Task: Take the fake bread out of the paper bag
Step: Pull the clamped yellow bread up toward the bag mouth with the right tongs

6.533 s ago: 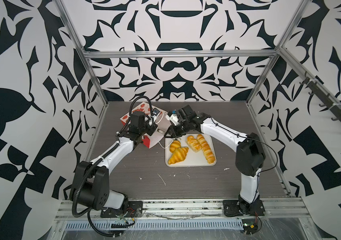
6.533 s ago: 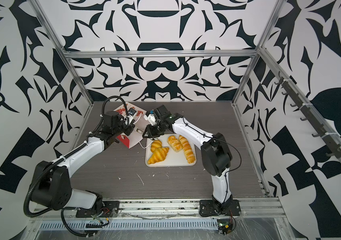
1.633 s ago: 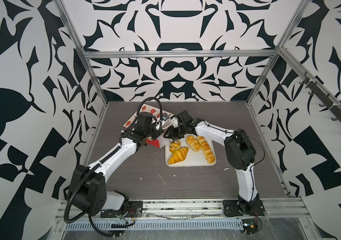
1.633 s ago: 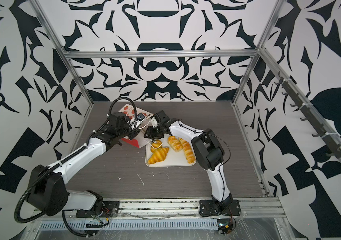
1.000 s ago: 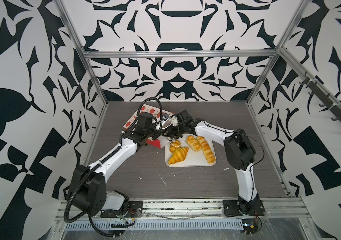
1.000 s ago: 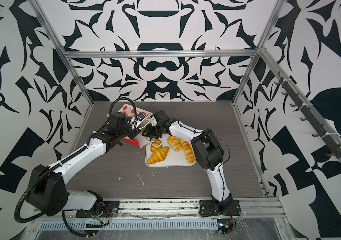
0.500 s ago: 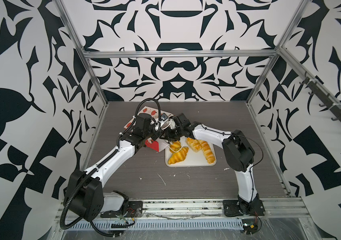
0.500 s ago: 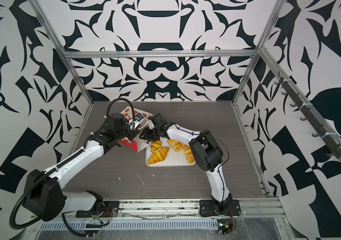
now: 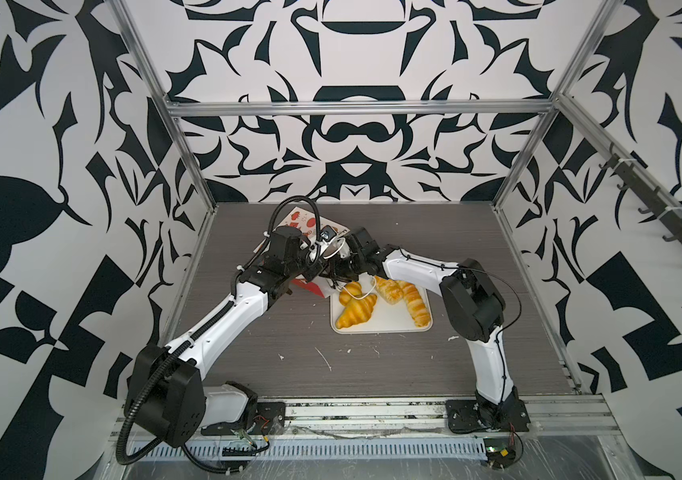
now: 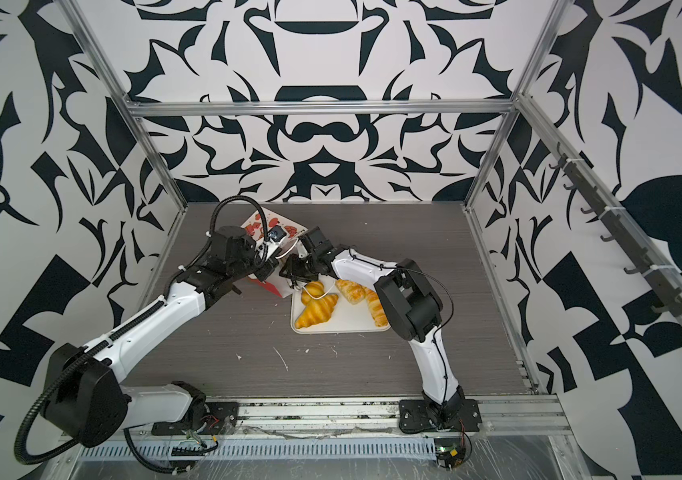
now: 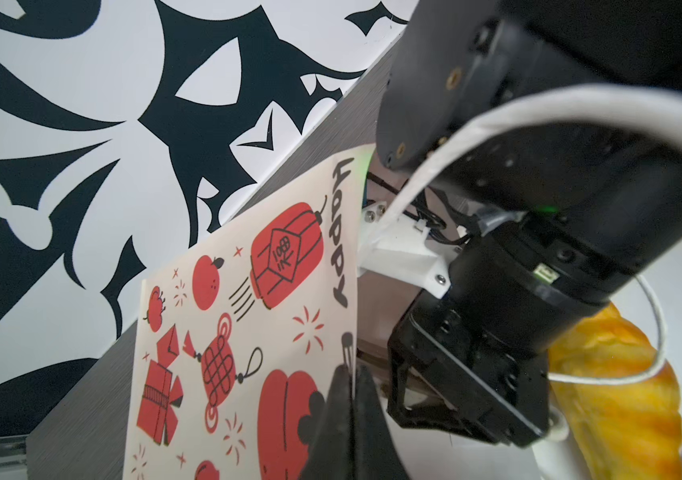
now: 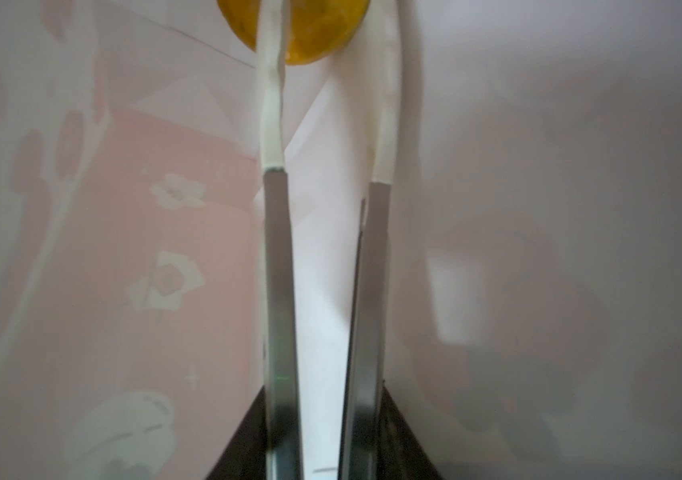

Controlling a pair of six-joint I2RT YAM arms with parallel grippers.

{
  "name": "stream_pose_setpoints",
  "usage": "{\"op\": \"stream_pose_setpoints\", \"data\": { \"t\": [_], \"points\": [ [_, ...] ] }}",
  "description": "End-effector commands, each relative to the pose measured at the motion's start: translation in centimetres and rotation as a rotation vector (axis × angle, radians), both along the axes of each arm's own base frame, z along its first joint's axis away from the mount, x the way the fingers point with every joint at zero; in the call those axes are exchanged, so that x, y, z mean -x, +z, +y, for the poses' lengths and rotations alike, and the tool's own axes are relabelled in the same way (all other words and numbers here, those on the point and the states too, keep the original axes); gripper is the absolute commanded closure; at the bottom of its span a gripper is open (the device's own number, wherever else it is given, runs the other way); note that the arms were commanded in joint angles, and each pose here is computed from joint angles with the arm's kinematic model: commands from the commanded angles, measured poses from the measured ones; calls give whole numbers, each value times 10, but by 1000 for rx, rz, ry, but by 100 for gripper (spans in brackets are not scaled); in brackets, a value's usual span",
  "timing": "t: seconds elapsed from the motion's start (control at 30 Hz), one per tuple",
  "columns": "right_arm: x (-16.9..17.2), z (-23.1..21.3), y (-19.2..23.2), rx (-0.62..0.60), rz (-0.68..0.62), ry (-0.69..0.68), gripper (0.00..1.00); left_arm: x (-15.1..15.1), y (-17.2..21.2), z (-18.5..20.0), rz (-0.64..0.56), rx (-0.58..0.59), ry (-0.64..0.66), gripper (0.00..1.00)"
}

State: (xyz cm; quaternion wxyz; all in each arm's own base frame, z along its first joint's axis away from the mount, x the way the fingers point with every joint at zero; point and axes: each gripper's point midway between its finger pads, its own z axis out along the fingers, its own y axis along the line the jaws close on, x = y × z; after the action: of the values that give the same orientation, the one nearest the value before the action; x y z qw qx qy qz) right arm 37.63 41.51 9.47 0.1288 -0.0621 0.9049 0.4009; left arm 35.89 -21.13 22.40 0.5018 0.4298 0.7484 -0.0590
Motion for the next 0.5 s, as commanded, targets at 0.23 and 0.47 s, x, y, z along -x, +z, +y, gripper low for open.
{"op": "stream_pose_setpoints", "data": {
  "t": [0.23,0.47],
  "points": [
    [-10,-2,33,-12,-114,2,99,5,7,-2,-31,23,-6,100],
    [4,-20,42,30,-157,16,100,-1,6,4,-45,17,22,100]
  ]
}}
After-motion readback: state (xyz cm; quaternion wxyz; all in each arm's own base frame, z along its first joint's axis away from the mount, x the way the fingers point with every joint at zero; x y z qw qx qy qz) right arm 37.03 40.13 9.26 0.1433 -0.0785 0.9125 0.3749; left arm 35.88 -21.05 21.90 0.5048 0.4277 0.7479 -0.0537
